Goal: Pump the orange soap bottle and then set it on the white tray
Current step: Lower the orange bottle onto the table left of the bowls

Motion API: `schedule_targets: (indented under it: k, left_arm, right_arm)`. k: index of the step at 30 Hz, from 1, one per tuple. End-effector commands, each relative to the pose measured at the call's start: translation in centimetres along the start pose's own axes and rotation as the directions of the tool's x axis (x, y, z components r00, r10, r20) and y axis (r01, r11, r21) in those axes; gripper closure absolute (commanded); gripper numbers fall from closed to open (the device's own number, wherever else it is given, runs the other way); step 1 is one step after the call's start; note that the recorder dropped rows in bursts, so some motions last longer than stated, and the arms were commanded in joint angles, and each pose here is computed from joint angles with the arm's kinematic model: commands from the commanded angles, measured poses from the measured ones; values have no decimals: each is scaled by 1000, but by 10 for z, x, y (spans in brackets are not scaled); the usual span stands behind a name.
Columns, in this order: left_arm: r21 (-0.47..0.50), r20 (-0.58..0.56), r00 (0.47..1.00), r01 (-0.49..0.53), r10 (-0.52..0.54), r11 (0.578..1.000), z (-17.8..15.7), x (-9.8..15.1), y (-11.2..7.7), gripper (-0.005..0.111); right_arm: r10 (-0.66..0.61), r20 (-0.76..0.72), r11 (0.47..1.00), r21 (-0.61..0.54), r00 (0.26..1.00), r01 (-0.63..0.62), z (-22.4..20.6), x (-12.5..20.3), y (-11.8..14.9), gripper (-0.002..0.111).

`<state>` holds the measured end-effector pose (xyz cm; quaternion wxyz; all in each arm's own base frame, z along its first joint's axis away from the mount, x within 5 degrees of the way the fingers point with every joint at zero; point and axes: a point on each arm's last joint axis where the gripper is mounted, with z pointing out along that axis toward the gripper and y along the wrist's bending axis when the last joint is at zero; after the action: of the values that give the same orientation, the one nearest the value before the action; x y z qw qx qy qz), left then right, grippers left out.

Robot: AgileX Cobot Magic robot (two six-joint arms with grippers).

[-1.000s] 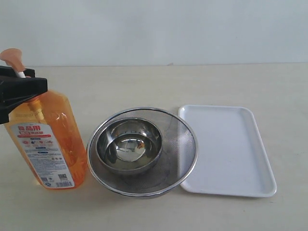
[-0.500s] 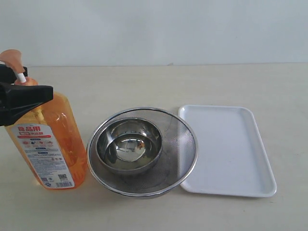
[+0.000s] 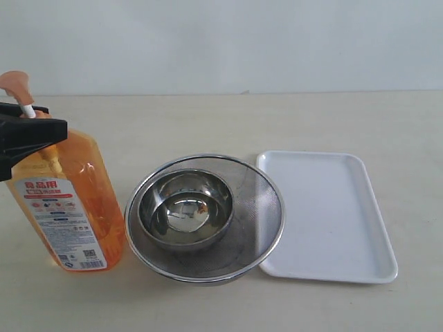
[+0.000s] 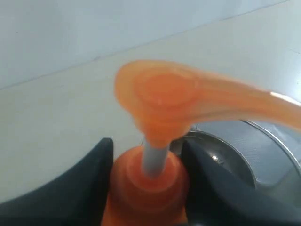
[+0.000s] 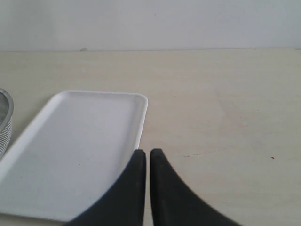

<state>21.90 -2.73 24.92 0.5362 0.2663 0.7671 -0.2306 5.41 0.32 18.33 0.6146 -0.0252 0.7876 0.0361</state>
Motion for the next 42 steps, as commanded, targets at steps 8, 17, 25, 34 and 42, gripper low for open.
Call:
schedule_targets:
  k: [8, 17, 25, 34, 42]
  left_arm:
    - [16, 94, 988, 124, -125, 992, -1, -8, -1, 102]
    - [-62, 87, 989, 125, -120, 990, -6, -11, 1, 102]
    - [-152, 130, 975, 201, -182, 968, -20, -21, -2, 102]
    - [-250, 165, 939, 335, -301, 909, -28, -22, 3, 102]
    - [-293, 174, 924, 378, -339, 878, -29, -21, 7, 102]
  right_arm:
    - [1, 13, 1000, 5, 1000, -1, 0, -1, 0, 108]
    - [4, 13, 1000, 5, 1000, -4, 0, -1, 0, 108]
    - [4, 13, 1000, 5, 1000, -4, 0, -1, 0, 108]
    - [4, 14, 1000, 5, 1000, -4, 0, -1, 0, 108]
    - [4, 14, 1000, 5, 1000, -4, 0, -1, 0, 108]
